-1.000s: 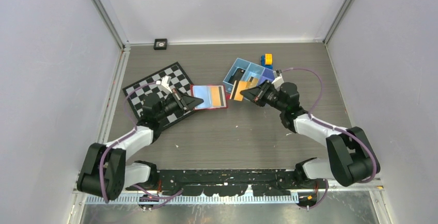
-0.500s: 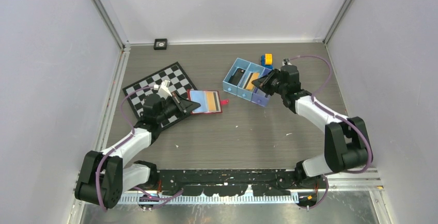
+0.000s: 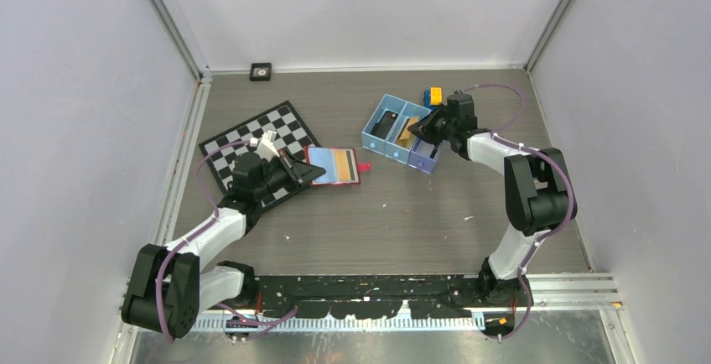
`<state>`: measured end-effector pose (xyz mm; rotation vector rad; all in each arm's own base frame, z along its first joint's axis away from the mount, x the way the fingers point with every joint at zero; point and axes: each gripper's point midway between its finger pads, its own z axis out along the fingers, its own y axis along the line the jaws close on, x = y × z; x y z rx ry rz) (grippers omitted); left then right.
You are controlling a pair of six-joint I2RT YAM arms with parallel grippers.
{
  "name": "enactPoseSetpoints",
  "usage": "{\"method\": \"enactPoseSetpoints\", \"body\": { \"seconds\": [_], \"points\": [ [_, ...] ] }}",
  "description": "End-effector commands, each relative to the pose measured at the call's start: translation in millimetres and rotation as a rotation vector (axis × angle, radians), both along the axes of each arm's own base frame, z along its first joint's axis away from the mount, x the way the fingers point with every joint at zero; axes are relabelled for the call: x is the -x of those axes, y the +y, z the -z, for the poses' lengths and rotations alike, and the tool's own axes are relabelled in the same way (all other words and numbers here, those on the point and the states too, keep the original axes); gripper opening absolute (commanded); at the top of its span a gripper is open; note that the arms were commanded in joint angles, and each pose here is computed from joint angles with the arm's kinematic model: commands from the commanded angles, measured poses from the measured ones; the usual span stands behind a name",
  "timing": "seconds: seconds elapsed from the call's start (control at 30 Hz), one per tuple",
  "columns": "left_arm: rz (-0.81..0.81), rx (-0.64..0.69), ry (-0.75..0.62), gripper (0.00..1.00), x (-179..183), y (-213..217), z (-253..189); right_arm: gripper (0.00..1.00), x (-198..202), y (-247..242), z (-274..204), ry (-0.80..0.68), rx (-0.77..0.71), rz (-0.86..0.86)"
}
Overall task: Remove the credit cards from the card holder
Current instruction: Place the credit card in the storage box, then remove the credit card from the card holder.
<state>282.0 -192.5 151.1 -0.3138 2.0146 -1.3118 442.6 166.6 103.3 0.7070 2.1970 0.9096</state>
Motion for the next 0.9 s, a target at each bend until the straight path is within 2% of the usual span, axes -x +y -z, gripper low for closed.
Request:
{"method": "enactPoseSetpoints", "body": {
  "seconds": [0.0, 0.1, 0.3, 0.37, 0.43, 0.47, 0.6, 0.7, 0.87],
  "points": [
    [0.007, 0.017, -0.090, 0.00, -9, -2, -28, 0.19, -14, 5, -21, -0.057, -0.029, 0.004],
    [0.008, 0.018, -0.090, 0.00, -9, -2, -28, 0.36, -9, -5, -25, -0.055, 0.010, 0.038],
    [0.016, 0.029, -0.094, 0.00, -8, -3, -30, 0.50, 22, -2, -52, -0.113, 0.010, 0.014],
    [0.028, 0.048, -0.110, 0.00, -7, -5, -35, 0.60, 38, 6, -61, -0.137, 0.028, -0.024],
    [0.053, 0.080, -0.134, 0.00, -5, -9, -42, 0.76, 58, 24, -69, -0.168, 0.046, -0.104],
    [0.065, 0.099, -0.153, 0.00, -4, -11, -47, 0.79, 68, 34, -73, -0.185, 0.046, -0.157],
    [0.113, 0.166, -0.220, 0.00, 3, -16, -64, 0.81, 102, 58, -81, -0.256, 0.026, -0.288],
    [0.144, 0.201, -0.277, 0.00, 7, -19, -78, 0.82, 117, 77, -91, -0.342, -0.056, -0.364],
    [0.191, 0.255, -0.332, 0.00, 16, -24, -97, 0.84, 130, 96, -100, -0.389, -0.182, -0.454]
  ]
}}
